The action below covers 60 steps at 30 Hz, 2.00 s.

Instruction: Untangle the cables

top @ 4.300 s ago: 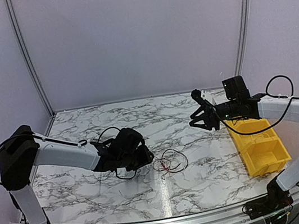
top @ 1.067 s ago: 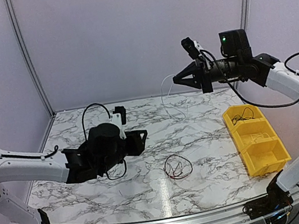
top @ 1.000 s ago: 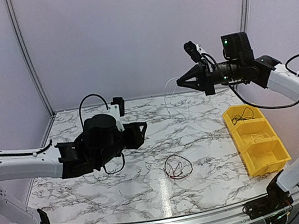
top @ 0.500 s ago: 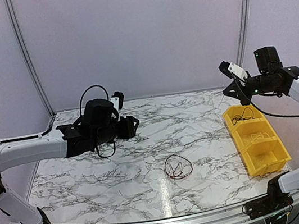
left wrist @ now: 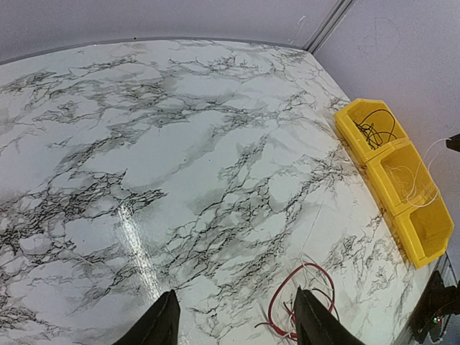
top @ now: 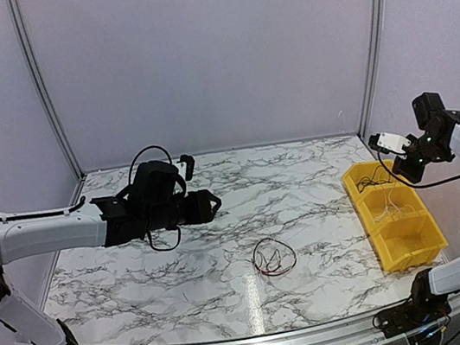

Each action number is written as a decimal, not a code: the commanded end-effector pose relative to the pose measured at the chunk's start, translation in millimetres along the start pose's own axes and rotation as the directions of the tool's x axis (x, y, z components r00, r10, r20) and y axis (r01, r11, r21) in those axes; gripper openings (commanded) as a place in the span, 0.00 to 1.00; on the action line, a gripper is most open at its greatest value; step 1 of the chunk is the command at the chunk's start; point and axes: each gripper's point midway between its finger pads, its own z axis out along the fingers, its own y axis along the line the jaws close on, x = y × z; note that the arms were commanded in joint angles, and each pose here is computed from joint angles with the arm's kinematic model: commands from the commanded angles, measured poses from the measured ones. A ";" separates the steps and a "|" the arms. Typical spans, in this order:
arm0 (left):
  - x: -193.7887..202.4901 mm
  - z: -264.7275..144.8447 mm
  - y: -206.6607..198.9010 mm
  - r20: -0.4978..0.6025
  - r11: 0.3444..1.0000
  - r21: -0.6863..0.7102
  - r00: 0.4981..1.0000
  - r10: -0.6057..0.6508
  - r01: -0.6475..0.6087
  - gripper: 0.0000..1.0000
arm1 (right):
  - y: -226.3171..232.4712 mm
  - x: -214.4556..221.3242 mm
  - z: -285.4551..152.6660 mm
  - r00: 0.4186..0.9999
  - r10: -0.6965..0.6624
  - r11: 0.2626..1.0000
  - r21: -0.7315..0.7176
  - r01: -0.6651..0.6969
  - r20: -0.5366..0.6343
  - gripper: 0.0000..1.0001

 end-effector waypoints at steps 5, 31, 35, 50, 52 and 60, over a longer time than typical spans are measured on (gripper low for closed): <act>-8.4 -5.5 -4.1 0.010 1.000 0.003 1.000 -0.009 0.009 0.57 | -2.5 53.6 40.1 0.969 -0.003 1.000 0.019 0.008 -0.248 0.00; -12.0 -8.9 -7.5 0.013 1.000 0.013 1.000 -0.003 0.003 0.57 | -43.1 63.1 85.9 0.932 0.169 0.979 0.164 -0.121 -0.321 0.19; -11.1 -7.9 -5.7 0.012 1.000 0.004 1.000 0.000 0.000 0.57 | -32.8 52.4 76.3 0.940 0.186 0.982 0.095 -0.166 -0.287 0.35; -0.3 -1.2 -35.3 -0.075 0.988 0.156 0.997 0.000 0.012 0.58 | 33.2 -110.3 16.0 0.948 0.122 0.976 -0.207 -0.062 0.295 0.41; 10.3 0.3 -54.5 -0.130 0.966 0.260 0.991 0.036 -0.001 0.60 | 56.3 -141.4 8.4 0.886 0.125 0.962 -0.273 0.002 0.446 0.41; 58.0 21.5 -68.1 -0.237 0.959 0.284 0.967 0.087 -0.017 0.55 | 142.4 -212.9 25.4 0.800 0.157 0.850 -0.491 0.189 0.579 0.39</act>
